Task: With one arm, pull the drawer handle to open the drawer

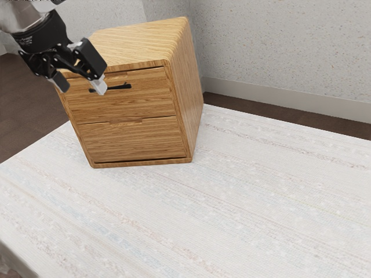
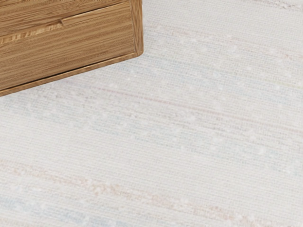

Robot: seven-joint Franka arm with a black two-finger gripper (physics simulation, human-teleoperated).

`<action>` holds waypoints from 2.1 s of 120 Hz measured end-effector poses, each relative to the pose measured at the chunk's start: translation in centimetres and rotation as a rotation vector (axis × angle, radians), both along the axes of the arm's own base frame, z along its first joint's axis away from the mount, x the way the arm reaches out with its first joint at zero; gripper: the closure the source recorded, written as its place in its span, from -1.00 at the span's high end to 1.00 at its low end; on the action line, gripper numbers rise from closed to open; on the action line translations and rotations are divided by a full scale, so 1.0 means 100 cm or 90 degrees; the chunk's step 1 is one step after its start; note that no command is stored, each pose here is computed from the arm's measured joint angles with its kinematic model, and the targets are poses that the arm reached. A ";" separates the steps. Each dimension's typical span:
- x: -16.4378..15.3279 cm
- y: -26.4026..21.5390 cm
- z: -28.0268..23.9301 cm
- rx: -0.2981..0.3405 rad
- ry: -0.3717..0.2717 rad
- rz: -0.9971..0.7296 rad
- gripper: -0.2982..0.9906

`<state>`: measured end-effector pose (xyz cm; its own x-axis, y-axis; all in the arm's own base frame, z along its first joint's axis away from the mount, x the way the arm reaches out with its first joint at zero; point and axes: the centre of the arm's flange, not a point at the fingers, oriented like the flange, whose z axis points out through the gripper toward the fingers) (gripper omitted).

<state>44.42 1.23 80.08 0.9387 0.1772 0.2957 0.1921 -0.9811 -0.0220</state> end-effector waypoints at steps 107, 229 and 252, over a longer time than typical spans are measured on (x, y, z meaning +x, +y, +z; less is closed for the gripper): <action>0.003 0.082 -0.129 0.332 -0.016 -0.414 0.54; 0.056 0.106 -0.142 0.474 0.016 -0.541 0.54; 0.060 0.099 -0.145 0.418 -0.001 -0.564 0.54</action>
<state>50.44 11.17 65.54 0.6549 -0.7507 0.0870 -0.5730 -0.5684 -0.5904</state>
